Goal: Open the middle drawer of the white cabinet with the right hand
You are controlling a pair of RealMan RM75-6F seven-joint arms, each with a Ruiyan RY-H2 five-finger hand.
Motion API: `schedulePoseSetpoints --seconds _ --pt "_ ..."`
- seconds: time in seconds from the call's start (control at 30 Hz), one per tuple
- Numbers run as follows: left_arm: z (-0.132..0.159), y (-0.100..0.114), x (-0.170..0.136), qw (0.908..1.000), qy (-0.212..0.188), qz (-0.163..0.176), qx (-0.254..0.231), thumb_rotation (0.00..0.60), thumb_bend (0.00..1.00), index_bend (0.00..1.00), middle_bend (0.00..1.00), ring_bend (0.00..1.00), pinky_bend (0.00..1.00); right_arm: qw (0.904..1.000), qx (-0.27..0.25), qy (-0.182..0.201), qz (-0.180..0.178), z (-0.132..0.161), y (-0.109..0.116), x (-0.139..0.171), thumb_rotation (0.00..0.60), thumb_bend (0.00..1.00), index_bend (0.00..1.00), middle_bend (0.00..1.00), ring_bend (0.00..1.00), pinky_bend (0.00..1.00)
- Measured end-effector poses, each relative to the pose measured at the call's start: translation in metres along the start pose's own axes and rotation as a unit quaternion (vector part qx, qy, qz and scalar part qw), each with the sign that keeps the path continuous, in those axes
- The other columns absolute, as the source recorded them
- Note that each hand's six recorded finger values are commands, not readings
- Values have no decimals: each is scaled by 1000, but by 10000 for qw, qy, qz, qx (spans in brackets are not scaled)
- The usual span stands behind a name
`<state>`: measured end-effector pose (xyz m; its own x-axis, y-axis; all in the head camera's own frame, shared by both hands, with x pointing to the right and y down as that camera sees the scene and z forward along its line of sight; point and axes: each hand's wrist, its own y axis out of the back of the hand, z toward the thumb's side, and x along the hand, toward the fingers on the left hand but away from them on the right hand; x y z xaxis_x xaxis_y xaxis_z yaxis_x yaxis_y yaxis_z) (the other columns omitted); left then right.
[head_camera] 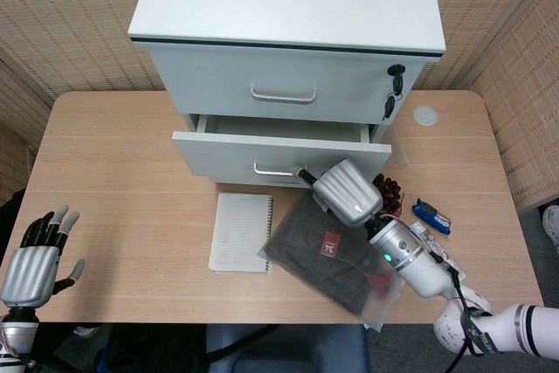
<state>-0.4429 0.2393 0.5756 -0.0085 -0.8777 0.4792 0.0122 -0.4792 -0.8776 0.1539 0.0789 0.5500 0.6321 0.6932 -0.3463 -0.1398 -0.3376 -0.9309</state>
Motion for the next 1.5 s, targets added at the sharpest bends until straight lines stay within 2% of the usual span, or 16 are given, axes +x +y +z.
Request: schedulePoseSetpoints --seconds 0.7,1.5 --pt "-1 0 -2 10000 5 2 8 600 311 89 8 28 93 9990 183 398 -98 29 11 26 600 475 236 836 868 919" --pt "-2 2 -3 10000 12 19 10 600 311 88 8 28 94 9972 277 683 -142 49 18 44 600 476 236 836 868 919"
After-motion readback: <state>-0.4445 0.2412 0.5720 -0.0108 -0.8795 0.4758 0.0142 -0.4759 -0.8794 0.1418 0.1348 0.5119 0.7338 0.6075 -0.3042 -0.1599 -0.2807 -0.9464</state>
